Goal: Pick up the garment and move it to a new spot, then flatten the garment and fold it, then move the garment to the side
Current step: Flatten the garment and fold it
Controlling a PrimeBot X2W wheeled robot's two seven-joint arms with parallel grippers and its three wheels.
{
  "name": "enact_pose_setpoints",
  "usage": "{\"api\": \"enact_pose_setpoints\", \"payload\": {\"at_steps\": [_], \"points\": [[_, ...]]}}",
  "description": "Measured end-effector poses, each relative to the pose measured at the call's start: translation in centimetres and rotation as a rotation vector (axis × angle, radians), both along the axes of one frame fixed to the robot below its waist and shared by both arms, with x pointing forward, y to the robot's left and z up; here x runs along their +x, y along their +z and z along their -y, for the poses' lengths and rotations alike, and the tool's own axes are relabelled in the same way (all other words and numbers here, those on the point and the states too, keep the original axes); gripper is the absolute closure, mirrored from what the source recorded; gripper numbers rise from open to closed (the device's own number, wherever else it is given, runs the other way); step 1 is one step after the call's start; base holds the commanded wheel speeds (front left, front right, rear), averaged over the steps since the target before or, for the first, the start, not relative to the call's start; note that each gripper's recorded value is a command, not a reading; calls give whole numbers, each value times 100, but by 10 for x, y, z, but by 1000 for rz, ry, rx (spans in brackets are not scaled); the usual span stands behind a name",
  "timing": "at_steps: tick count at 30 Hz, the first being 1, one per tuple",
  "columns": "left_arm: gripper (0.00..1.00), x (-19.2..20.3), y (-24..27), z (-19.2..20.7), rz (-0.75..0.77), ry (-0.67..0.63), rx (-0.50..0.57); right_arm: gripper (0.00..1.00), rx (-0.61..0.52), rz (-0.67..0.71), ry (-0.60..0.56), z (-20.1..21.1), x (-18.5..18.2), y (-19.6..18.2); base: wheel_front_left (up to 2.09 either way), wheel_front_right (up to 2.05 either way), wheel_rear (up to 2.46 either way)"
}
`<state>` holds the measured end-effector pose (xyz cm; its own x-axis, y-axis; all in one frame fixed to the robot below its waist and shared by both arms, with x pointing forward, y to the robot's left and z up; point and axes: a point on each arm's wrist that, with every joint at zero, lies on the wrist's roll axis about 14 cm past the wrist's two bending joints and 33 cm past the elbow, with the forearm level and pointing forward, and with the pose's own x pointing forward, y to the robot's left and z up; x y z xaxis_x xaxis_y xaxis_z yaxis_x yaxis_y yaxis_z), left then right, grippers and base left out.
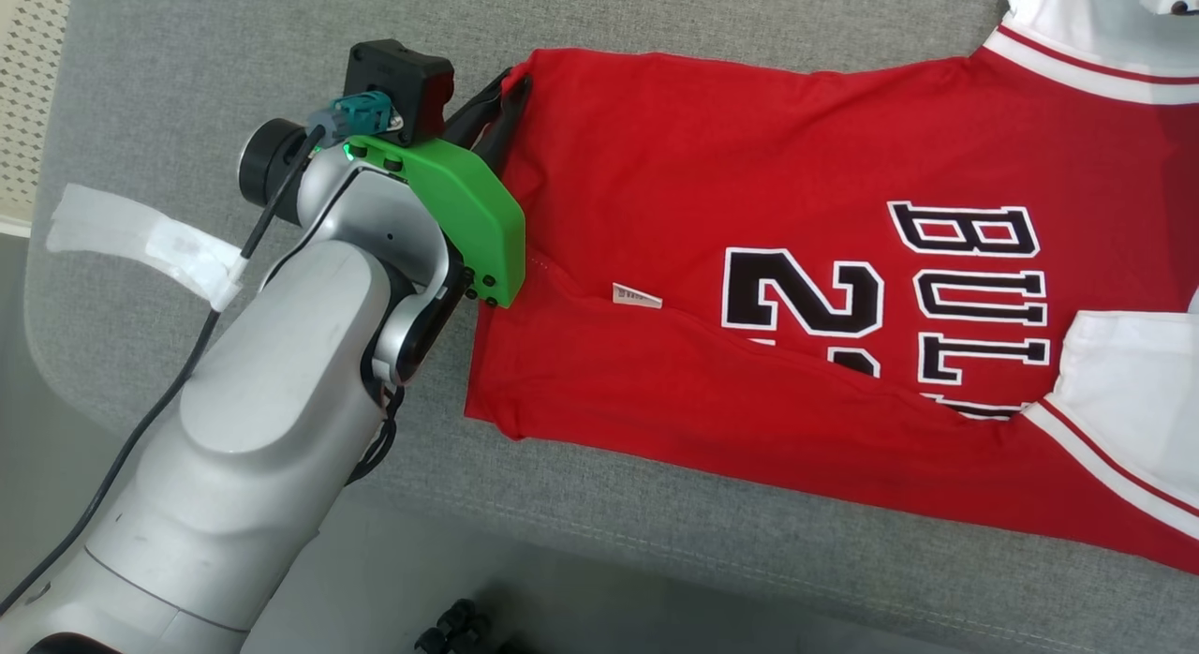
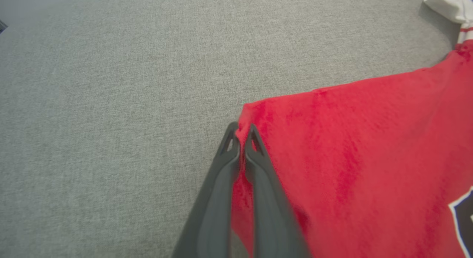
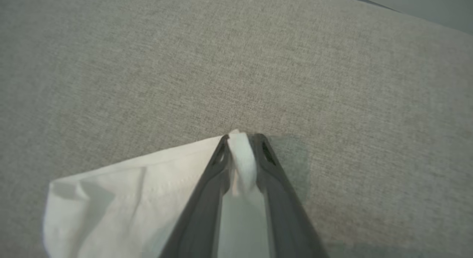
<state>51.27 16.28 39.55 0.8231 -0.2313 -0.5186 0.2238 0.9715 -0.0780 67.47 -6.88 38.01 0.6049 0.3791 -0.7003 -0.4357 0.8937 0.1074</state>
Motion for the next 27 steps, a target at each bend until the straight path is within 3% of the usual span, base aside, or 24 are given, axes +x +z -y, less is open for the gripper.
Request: {"api": "enact_pose_setpoints", "payload": {"at_steps": [2, 3, 17, 27], "points": [[100, -1, -1, -1, -3, 2, 2, 85, -5, 4, 4, 0, 0, 0, 0, 0, 0], [100, -1, -1, -2, -5, 5, 1, 99, -7, 9, 4, 0, 0, 0, 0, 0, 0], [100, 14, 3, -3, -9, 31, -55, 100, 45, 122, -59, 23, 2, 17, 0, 0, 0], [100, 8, 18, -10, 15, 47, -90, 100, 161, 239, -44, 26, -23, 63, 0, 0, 0]]}}
